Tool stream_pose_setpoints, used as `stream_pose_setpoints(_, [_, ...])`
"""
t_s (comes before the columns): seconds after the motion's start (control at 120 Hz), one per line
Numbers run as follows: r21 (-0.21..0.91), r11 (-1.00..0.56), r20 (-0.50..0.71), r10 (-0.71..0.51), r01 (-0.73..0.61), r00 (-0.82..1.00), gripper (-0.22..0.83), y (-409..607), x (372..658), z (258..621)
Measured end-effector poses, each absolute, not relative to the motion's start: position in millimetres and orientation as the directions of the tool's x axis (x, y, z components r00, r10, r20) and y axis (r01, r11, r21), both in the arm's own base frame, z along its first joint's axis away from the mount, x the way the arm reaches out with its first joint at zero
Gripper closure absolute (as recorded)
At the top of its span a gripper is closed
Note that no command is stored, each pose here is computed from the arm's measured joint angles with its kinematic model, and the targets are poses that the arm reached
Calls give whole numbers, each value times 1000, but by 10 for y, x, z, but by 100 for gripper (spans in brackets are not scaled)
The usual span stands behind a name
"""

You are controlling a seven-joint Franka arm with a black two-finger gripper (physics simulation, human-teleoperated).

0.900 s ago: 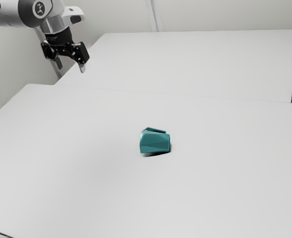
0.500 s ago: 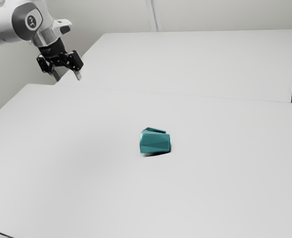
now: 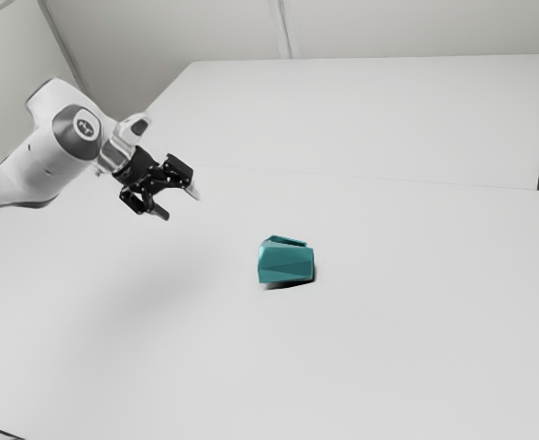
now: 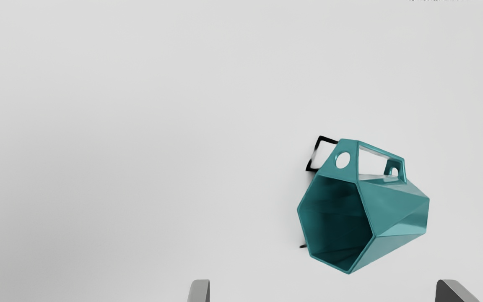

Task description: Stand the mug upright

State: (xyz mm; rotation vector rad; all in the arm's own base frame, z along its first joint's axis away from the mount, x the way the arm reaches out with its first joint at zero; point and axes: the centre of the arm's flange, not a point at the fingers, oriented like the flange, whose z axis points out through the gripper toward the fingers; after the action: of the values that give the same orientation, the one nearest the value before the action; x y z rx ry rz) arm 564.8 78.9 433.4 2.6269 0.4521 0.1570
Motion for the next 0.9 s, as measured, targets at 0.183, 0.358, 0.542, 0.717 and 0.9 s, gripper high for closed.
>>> stream_pose_setpoints(0.183, [535, -795, 43, 365, 287, 930, 2, 591, 5733, 3969])
stream_pose_setpoints(0.358, [582, -755, 17, 383, 302, 924, 2, 505, 5677, 3567])
stream_pose_setpoints(0.542, [617, -741, 30, 358, 265, 933, 2, 316, 5701, 3357])
stream_pose_setpoints(0.717, [635, -733, 30, 340, 245, 940, 2, 210, 5743, 3075])
stream_pose_setpoints(0.9, [647, -741, 71, 295, 181, 953, 2, 14, 5824, 3033])
